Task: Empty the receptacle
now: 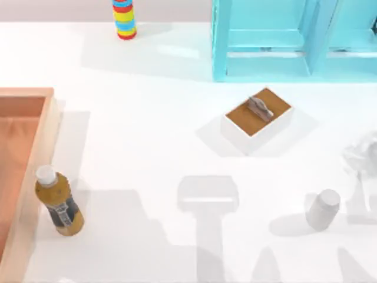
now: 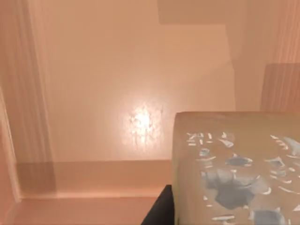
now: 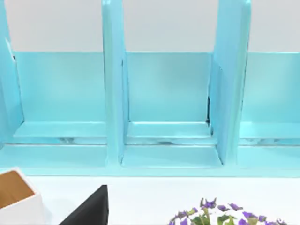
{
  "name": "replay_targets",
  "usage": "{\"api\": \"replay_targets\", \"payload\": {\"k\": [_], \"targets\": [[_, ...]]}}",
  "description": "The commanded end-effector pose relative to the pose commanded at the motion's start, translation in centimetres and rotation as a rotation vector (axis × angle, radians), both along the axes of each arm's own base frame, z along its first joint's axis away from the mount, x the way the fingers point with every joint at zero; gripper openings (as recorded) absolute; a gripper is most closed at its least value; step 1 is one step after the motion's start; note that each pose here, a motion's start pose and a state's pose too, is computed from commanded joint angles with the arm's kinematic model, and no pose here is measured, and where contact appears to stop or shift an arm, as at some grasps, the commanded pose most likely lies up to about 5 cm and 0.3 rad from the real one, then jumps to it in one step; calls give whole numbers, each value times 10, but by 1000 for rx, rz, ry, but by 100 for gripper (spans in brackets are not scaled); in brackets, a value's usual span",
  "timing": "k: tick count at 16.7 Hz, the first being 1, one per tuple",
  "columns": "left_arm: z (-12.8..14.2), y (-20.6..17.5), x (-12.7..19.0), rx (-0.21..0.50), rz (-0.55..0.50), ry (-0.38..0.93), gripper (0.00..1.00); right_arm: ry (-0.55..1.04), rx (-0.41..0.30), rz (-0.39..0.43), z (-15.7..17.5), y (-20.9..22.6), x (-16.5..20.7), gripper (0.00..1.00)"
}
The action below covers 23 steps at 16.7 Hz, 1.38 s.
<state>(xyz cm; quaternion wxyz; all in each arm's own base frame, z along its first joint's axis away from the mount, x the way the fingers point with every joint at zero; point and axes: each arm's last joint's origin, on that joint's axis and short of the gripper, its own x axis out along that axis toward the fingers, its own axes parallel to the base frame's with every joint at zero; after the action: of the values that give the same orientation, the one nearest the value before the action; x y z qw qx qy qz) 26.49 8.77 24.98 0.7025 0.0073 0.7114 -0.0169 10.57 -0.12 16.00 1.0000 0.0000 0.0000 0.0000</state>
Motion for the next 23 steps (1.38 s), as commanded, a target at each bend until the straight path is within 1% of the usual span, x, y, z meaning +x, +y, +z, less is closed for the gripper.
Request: {"api": "replay_targets", "payload": {"k": [2, 3, 8, 10, 12, 14, 15, 17, 18, 19, 21, 23], "targets": [[17, -1, -3, 4, 2, -12, 0, 0, 0, 0, 0, 0, 0, 100], [21, -1, -4, 5, 2, -16, 0, 0, 0, 0, 0, 0, 0, 100], [20, -1, -3, 5, 1, -13, 0, 0, 0, 0, 0, 0, 0, 100], [20, -7, 5, 13, -21, -19, 0, 0, 0, 0, 0, 0, 0, 100], [18, -23, 22, 29, -44, -36, 0, 0, 0, 0, 0, 0, 0, 100], [14, -52, 42, 43, -64, -60, 0, 0, 0, 0, 0, 0, 0, 100], [10, -72, 51, 46, -73, -72, 0, 0, 0, 0, 0, 0, 0, 100], [2, -125, 63, 44, -88, -98, 0, 0, 0, 0, 0, 0, 0, 100], [-4, -156, 64, 37, -94, -108, 0, 0, 0, 0, 0, 0, 0, 100], [-10, -189, 61, 28, -94, -112, 0, 0, 0, 0, 0, 0, 0, 100], [-25, -248, 44, 13, -75, -98, 0, 0, 0, 0, 0, 0, 0, 100], [-41, -292, 19, 7, -53, -73, 0, 0, 0, 0, 0, 0, 0, 100]]}}
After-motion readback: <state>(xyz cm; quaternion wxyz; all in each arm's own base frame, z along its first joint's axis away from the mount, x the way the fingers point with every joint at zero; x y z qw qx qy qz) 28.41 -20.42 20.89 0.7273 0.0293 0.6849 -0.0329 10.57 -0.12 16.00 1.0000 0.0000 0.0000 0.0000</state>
